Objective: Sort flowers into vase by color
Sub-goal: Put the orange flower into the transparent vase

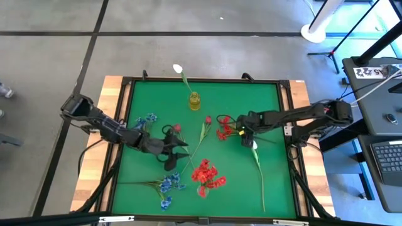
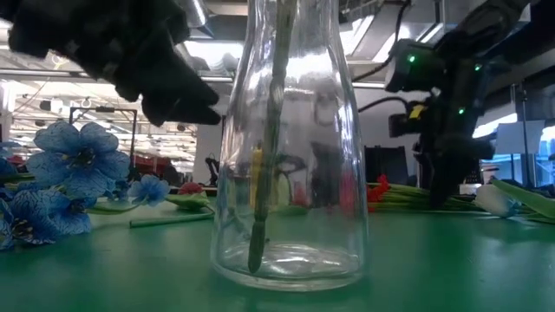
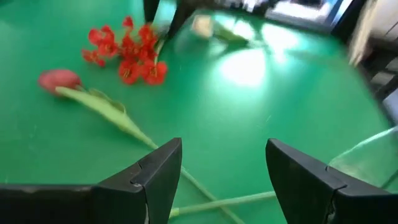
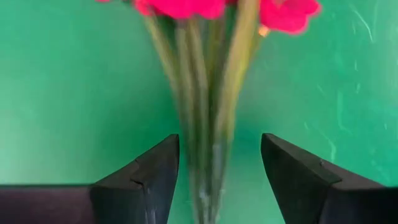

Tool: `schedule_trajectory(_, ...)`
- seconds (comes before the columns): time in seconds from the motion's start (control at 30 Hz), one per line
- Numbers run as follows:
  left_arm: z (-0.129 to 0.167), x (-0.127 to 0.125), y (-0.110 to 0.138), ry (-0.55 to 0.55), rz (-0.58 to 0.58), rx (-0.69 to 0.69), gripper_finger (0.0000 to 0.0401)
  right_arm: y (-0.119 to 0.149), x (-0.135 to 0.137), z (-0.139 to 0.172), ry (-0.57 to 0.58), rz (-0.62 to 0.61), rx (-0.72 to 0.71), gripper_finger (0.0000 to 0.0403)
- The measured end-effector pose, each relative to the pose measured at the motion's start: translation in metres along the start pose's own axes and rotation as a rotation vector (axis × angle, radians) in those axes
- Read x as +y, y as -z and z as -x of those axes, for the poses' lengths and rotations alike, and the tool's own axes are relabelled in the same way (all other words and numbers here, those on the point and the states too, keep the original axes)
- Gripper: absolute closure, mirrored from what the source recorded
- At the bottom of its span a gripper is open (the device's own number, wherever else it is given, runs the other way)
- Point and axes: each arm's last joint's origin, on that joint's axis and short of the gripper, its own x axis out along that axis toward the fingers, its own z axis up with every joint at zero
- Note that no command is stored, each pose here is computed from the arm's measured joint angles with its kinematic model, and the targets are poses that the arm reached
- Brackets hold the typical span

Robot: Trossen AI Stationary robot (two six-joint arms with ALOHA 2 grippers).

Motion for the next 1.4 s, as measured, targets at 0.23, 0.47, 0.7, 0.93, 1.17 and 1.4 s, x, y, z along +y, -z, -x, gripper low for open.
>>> schedule_trajectory(0.23,0.010,0.010,0.008,0.060,0.064,-0.144,0.0174,-0.006,-0.021,-0.008,-0.015,-0.089,-0.013,0.0179)
schedule_trajectory(0.47,0.010,0.009,0.004,0.068,0.073,-0.186,0.0174,-0.012,-0.024,-0.009,-0.049,-0.106,-0.064,0.0259)
schedule_trajectory(0.7,0.013,0.008,-0.001,0.076,0.070,-0.220,0.0174,-0.011,-0.024,-0.002,-0.074,-0.104,-0.087,0.0390)
schedule_trajectory(0.93,0.014,0.006,-0.006,0.094,0.086,-0.263,0.0174,-0.023,-0.027,0.037,-0.119,-0.116,-0.272,0.0388)
schedule_trajectory(1.17,0.016,0.005,-0.012,0.117,0.104,-0.323,0.0174,-0.037,-0.028,0.105,-0.299,-0.096,-0.727,0.0385)
schedule_trajectory(1.4,0.019,0.002,-0.018,0.140,0.080,-0.384,0.0174,-0.039,-0.016,0.157,-0.535,0.004,-1.083,0.0395)
